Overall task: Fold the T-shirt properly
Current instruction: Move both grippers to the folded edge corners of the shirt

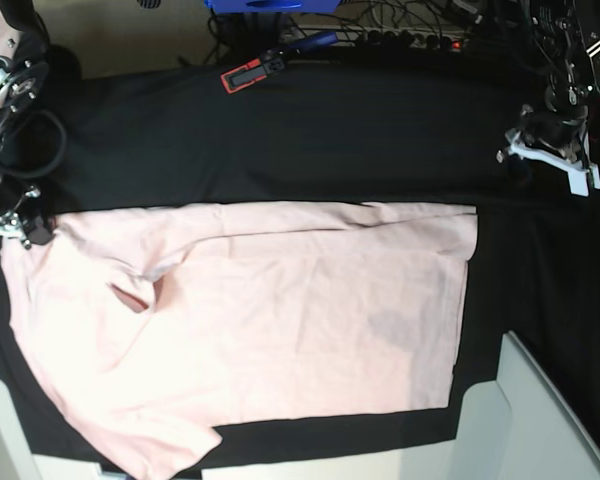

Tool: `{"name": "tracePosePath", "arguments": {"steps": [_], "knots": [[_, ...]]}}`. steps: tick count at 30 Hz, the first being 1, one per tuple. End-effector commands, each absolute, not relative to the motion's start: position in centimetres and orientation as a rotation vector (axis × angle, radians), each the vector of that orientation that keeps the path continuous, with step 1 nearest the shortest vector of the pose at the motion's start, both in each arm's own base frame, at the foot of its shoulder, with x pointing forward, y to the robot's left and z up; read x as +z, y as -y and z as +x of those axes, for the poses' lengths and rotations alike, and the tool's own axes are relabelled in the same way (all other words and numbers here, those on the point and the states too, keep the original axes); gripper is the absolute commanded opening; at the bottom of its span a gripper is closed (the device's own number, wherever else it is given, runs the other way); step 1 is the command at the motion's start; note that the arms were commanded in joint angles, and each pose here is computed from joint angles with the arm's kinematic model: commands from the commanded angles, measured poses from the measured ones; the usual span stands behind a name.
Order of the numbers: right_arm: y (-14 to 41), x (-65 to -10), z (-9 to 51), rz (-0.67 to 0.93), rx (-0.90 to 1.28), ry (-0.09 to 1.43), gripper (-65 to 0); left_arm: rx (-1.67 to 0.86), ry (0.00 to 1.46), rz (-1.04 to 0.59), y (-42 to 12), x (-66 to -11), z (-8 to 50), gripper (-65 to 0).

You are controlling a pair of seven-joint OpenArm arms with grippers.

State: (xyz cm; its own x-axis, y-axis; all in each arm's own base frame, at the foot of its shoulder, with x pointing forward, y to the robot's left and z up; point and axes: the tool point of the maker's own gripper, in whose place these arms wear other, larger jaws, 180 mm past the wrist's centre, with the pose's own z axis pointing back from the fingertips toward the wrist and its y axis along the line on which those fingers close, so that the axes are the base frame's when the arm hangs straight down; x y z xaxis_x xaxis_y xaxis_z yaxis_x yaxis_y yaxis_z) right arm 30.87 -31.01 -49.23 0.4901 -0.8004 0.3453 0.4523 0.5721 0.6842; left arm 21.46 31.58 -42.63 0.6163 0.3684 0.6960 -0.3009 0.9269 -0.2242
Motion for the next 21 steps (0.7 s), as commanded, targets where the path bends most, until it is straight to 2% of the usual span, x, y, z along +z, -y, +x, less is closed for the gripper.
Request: {"name": "tracePosePath", "arguments": {"steps": [1, 4, 7, 17, 21], "knots": [[32.3, -47.6, 32.2, 0.556, -0.797, 0.765, -64.7, 0.374, 0.880, -0.085, -32.1, -41.1, 22.8, -30.7], [32.3, -47.7, 32.0, 0.554, -0.797, 0.762, -64.7, 0.376, 0.916, -0.094, -32.1, -40.3, 24.4, -23.0], [32.2, -47.8, 31.9, 0.556, -0.795, 0.757, -64.7, 0.378, 0.953, -0.104, -32.1, -39.5, 26.0, -20.2], [31.8, -47.9, 31.7, 0.567, -0.784, 0.732, -64.7, 0.501, 0.903, -0.164, -32.6, -42.9, 29.1, -20.5], [31.8, -47.9, 31.7, 0.567, -0.784, 0.732, -64.7, 0.444, 0.864, -0.210, -30.0, -44.0, 30.5, -20.7]]}}
